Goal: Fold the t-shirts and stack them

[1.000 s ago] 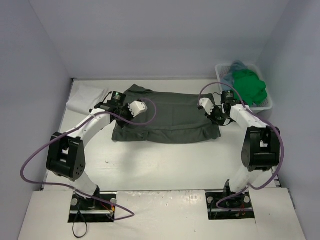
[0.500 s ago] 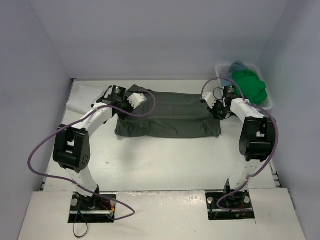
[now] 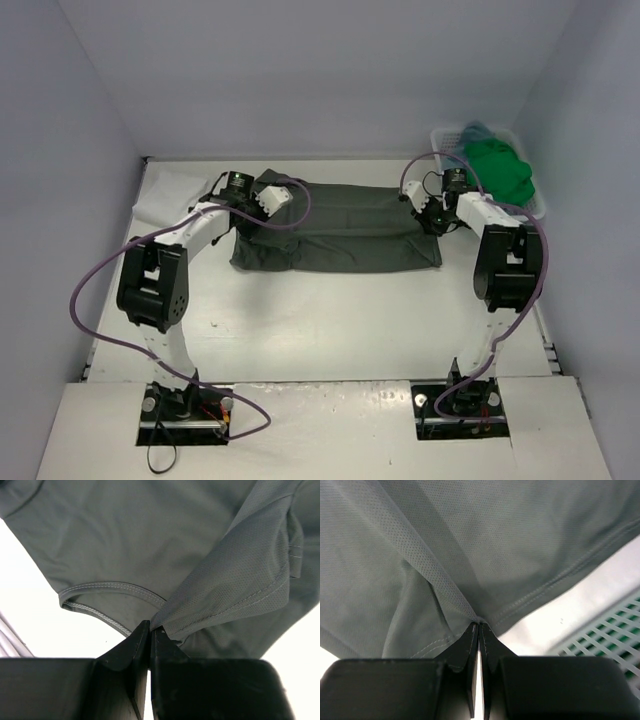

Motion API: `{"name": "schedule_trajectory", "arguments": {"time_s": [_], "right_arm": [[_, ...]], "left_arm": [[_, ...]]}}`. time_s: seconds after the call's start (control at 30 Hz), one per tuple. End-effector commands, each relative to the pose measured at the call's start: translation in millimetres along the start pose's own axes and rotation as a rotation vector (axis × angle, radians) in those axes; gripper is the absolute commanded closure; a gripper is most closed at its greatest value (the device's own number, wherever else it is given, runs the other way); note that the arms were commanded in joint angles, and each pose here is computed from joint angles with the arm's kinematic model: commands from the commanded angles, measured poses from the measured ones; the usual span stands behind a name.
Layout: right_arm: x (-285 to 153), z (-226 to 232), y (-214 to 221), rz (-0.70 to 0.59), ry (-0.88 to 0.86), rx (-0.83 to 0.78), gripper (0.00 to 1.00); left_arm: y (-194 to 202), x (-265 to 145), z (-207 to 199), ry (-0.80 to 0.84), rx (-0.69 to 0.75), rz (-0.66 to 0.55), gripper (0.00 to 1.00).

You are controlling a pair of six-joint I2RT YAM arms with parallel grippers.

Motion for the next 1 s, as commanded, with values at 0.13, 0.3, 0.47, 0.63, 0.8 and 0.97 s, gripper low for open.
{"name": "schedule_trajectory", "arguments": {"time_s": [0.13,0.3,0.47,0.63,0.8,0.97], "right_arm": [[12,-13,-13,-0.016,0.092,0.043,0.80],[17,0,-25,-0.028,0.145,0.063,0.67],[9,-4,-33,-0.060,0.202,0.097,0.66],[-6,-18,-46,-0.096,0.264,0.105,0.65],[-18,-31,-54,-0.088,0.311,0.114,0.61],[-33,-52,-69,-0.091,0.401,0.132,0.60]], "left_arm": [[-18,1,26,-0.129,-0.019,-0.057,1.00],[-20,4,31,-0.175,-0.051,-0.058,0.74],[-27,1,34,-0.193,-0.093,-0.079,0.57],[-43,-18,42,-0.228,-0.079,-0.107,0.53],[-56,-35,50,-0.256,-0.046,-0.111,0.52],[-73,-50,59,-0.284,-0.027,-0.141,0.52]]}}
Point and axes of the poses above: each gripper's point midway between its finger pads, its own x axis out along the fingers, its own z axis along the line the jaws close on, y = z × x, the point moved 8 cm from there along -x, back along the fingers, and after that the axes turned 4 degrees about -x, right-handed, at the moved point
